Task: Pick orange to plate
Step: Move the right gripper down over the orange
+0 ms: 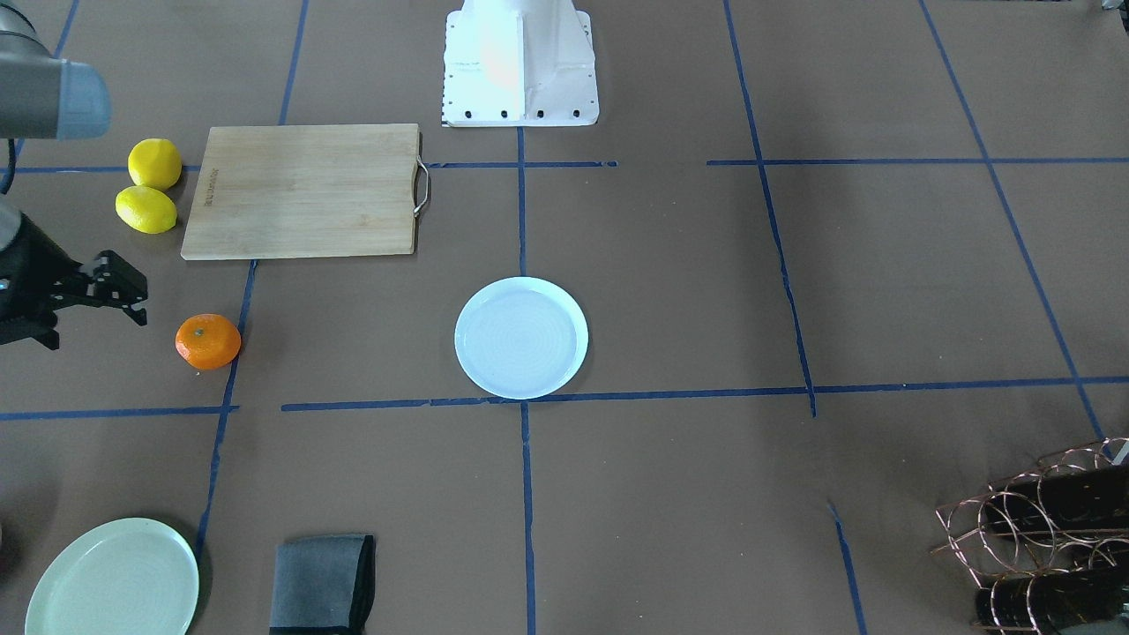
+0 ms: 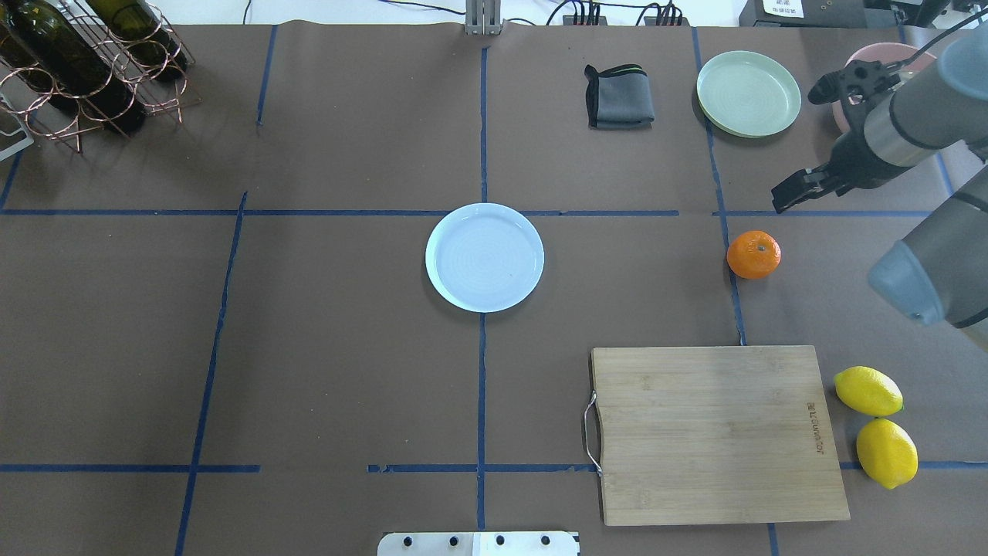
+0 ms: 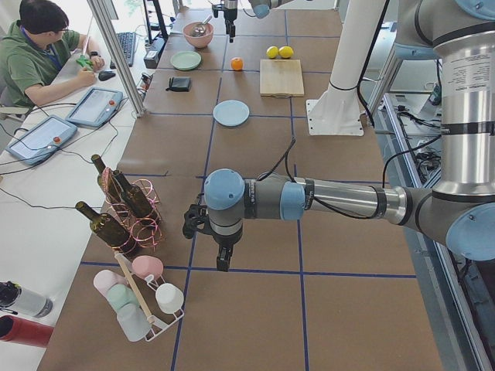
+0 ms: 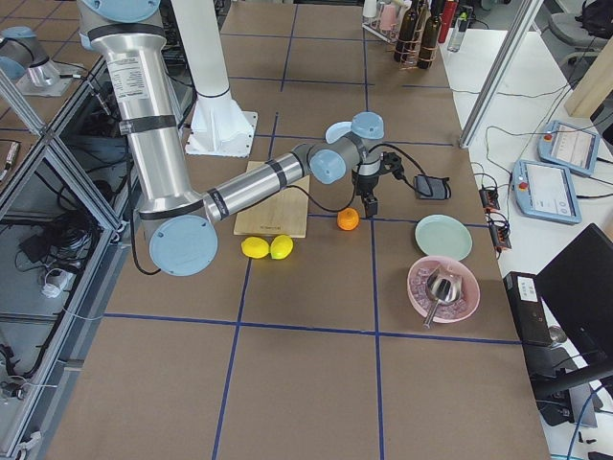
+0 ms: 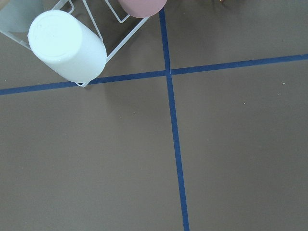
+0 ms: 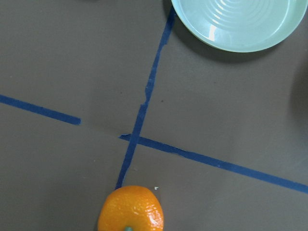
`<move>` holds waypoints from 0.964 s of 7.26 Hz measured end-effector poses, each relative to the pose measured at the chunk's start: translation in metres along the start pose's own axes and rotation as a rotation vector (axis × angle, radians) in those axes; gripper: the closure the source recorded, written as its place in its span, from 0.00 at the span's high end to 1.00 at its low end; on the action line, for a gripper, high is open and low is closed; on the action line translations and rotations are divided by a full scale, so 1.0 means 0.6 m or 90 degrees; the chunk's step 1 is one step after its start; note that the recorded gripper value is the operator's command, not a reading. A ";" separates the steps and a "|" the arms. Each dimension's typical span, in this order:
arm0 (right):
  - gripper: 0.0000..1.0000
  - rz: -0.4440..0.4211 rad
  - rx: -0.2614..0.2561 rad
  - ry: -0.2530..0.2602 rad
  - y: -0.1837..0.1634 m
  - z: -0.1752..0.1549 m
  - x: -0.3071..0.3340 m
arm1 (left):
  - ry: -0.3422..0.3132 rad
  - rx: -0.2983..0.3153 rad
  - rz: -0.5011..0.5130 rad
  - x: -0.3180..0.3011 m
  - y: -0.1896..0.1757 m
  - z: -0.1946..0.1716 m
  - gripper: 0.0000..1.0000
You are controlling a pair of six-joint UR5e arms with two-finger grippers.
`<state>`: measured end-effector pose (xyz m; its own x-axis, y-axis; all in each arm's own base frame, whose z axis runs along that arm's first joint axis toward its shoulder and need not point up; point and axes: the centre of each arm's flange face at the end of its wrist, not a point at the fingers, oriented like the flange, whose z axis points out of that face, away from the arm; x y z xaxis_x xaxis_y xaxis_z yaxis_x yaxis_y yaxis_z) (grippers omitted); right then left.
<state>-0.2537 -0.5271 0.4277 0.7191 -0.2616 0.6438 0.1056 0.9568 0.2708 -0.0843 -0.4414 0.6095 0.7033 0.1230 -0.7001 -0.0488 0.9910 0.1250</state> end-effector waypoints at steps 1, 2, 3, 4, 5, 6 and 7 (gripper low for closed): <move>1.00 0.007 0.010 0.001 0.007 0.031 -0.028 | 0.000 0.002 0.002 0.002 -0.001 -0.002 1.00; 1.00 0.009 0.019 0.007 0.015 0.064 -0.048 | 0.000 0.003 0.004 0.003 -0.001 -0.004 1.00; 1.00 0.012 0.021 0.012 0.026 0.090 -0.061 | 0.000 0.004 0.004 0.004 -0.002 -0.005 1.00; 1.00 0.011 0.020 0.020 0.036 0.108 -0.066 | -0.001 0.004 0.005 0.005 -0.002 -0.005 1.00; 1.00 0.010 0.017 0.028 0.043 0.121 -0.067 | -0.001 0.005 0.005 0.005 -0.002 -0.005 1.00; 1.00 0.010 0.012 0.033 0.047 0.132 -0.067 | -0.001 0.005 0.005 0.005 -0.002 -0.005 1.00; 1.00 0.010 0.007 0.040 0.051 0.144 -0.065 | -0.001 0.005 0.006 0.005 -0.002 -0.006 1.00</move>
<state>-0.3377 -0.4985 0.4727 0.7624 -0.2384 0.6016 0.0870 0.9590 0.2697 -0.0844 -0.4419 0.6048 0.7036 0.1321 -0.6982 -0.0497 0.9893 0.1370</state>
